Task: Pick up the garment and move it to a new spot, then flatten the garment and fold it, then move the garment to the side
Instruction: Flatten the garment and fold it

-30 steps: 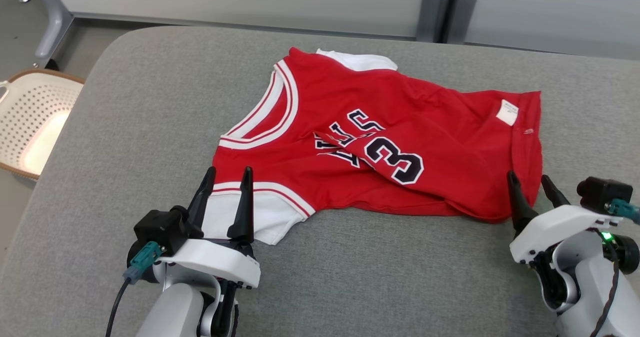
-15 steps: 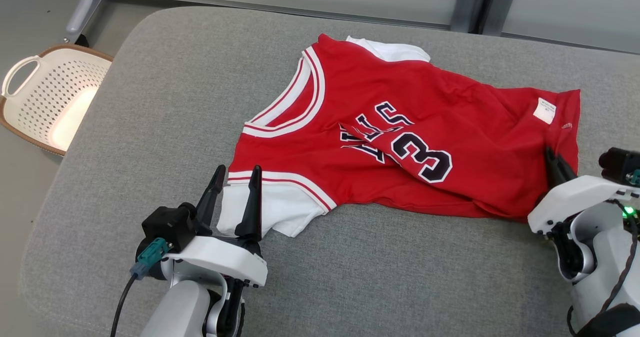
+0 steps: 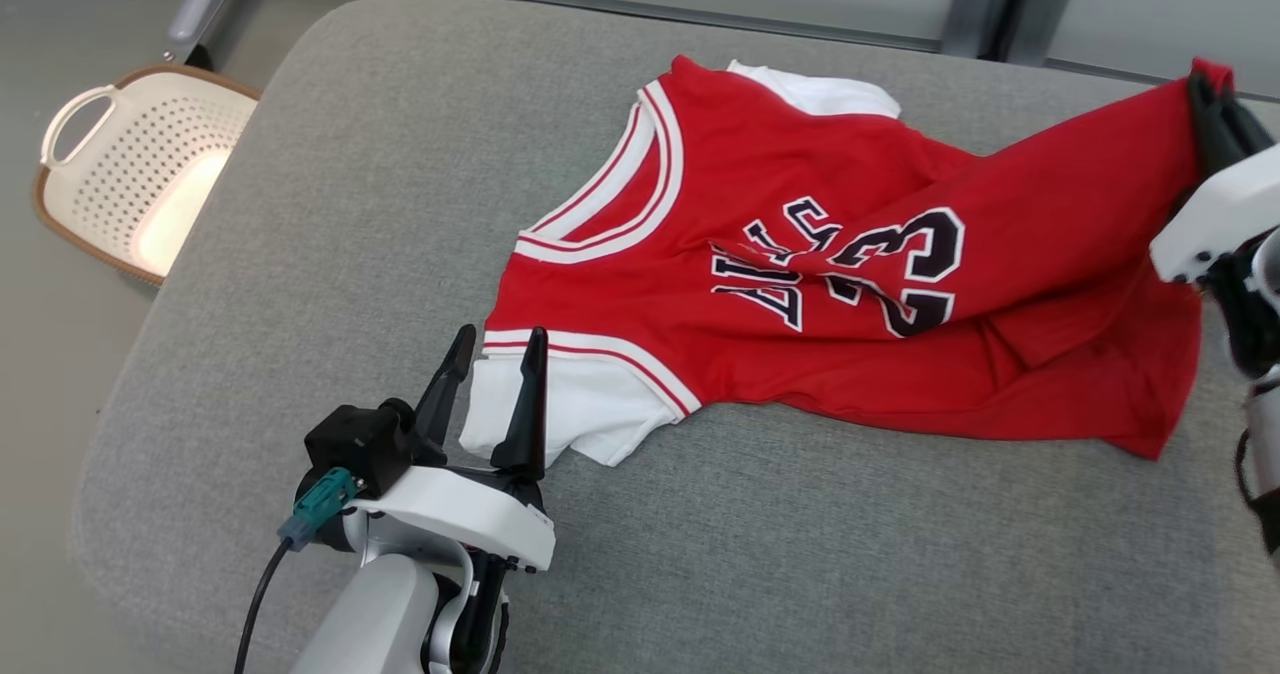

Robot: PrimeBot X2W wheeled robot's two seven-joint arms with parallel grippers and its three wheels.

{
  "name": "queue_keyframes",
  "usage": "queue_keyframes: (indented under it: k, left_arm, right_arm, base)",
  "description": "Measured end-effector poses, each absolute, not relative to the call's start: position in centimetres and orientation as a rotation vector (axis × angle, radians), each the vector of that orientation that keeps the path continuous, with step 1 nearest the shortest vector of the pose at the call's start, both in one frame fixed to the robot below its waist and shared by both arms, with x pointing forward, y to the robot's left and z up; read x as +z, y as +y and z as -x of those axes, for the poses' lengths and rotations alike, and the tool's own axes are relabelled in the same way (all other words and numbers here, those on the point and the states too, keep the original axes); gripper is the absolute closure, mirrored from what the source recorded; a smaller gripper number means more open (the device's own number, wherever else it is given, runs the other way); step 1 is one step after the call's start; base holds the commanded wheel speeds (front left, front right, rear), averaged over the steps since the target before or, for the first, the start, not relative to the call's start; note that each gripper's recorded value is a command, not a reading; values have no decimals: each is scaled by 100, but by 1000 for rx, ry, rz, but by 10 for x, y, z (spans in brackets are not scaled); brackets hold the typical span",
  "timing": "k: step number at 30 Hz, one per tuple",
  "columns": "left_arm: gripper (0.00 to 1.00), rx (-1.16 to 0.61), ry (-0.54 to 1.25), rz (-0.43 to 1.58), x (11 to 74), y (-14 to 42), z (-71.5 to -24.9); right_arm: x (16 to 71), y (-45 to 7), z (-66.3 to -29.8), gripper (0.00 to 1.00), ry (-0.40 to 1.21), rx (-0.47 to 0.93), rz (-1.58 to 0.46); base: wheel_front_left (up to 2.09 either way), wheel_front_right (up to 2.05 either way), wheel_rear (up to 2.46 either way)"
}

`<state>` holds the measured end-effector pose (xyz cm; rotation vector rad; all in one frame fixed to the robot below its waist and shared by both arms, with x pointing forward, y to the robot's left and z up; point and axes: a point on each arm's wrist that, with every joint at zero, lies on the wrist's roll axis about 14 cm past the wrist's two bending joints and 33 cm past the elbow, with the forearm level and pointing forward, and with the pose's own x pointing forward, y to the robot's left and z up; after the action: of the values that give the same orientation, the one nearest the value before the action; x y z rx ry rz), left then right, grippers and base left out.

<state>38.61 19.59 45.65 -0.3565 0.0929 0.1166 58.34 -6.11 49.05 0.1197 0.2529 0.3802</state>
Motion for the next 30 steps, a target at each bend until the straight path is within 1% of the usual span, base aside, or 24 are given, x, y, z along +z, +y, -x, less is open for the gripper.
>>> queue_keyframes:
  k: [9,13,14,15,19,25,27,30]
  left_arm:
    - [0,140,105,366,454,203,-385]
    - [0,155,120,362,449,207,-384]
    - [0,157,123,359,449,208,-384]
    - [0,160,127,359,447,209,-384]
    - [0,172,146,356,441,211,-383]
    - [0,154,143,356,441,206,-390]
    - [0,145,134,355,444,204,-393]
    - [0,127,116,352,450,200,-397]
  right_arm:
    - [485,-59,-630,100,297,386,87]
    - [486,-58,-653,100,278,360,74]
    - [490,-61,-660,36,257,342,64]
    - [492,-67,-667,0,247,319,46]
    - [474,-75,-676,0,287,279,68]
    - [449,-84,-661,0,390,257,79]
    - [452,-91,-658,0,381,247,83]
    - [466,-99,-652,0,326,234,71]
  base:
    - [0,0,0]
    - [0,0,0]
    - [0,0,0]
    - [0,0,0]
    - [0,0,0]
    - [0,0,0]
    - [0,0,0]
    - [0,0,0]
